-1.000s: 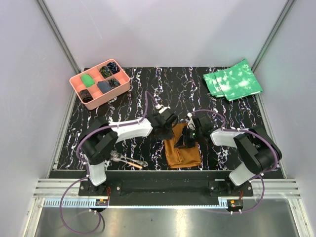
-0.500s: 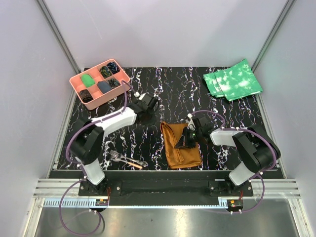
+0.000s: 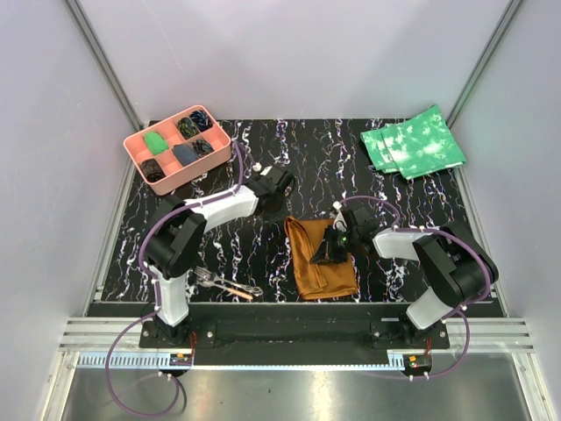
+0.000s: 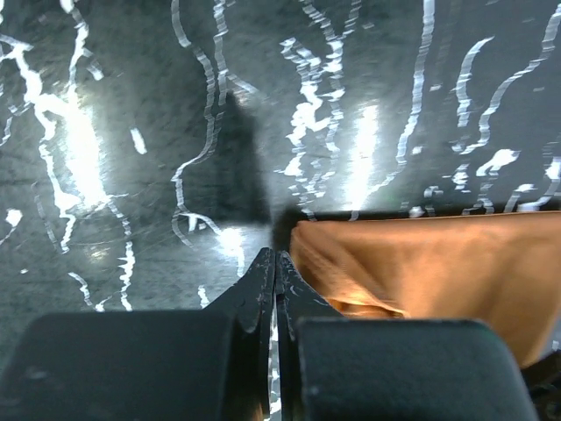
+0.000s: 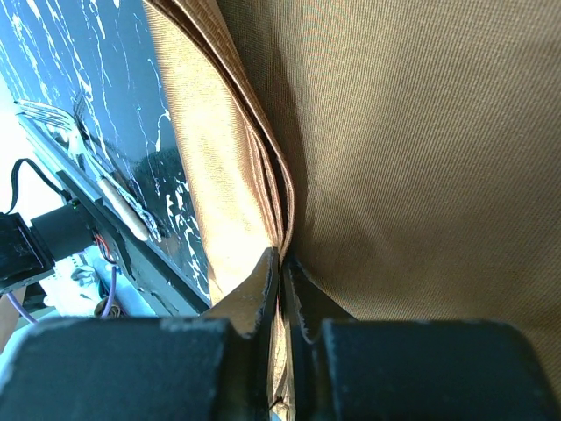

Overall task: Fold the napkin into a case and place the utensils inside
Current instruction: Fold the lower triangle-folded napkin at the center of the board.

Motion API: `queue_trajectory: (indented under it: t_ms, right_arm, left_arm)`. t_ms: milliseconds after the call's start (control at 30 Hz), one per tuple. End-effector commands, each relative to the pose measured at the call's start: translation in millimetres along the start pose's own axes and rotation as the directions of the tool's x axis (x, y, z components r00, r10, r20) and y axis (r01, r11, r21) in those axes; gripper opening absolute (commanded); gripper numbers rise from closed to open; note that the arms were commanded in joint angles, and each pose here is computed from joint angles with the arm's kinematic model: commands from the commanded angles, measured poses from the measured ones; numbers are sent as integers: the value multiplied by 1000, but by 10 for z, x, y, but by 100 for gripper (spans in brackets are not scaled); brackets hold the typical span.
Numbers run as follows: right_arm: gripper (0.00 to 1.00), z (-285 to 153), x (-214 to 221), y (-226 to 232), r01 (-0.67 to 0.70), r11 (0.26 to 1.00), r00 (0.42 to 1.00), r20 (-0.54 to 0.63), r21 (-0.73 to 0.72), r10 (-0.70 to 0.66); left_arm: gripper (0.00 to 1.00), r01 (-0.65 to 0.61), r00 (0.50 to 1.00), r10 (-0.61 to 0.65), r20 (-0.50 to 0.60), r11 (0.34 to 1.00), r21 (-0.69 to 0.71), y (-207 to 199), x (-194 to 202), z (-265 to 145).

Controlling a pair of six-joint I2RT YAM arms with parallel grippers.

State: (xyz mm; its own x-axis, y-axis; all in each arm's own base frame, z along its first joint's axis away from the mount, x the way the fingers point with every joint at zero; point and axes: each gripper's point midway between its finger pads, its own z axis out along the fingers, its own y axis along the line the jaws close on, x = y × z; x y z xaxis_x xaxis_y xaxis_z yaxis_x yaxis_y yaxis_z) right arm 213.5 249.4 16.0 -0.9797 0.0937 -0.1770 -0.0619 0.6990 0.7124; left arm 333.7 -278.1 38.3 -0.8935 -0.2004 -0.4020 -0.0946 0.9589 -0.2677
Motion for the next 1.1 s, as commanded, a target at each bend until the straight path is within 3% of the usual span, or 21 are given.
queue_trajectory:
  t_ms: [0, 500, 767, 1067]
  right_arm:
    - [12, -50, -92, 79, 23, 999, 999, 38, -23, -22]
    - [36, -132, -100, 172, 19, 999, 998, 53, -43, -17]
    - [42, -141, -70, 139, 19, 999, 998, 52, -34, -17]
    - [59, -313, -555, 38, 23, 999, 992, 127, 25, -26]
  left_arm:
    - [0, -18, 999, 15, 47, 998, 62, -263, -152, -39]
    - [0, -34, 999, 33, 14, 992, 125, -544, -14, 55]
    - [0, -28, 1000, 30, -5, 987, 159, -661, 42, 112]
    - [0, -44, 999, 42, 14, 984, 174, -749, 57, 28]
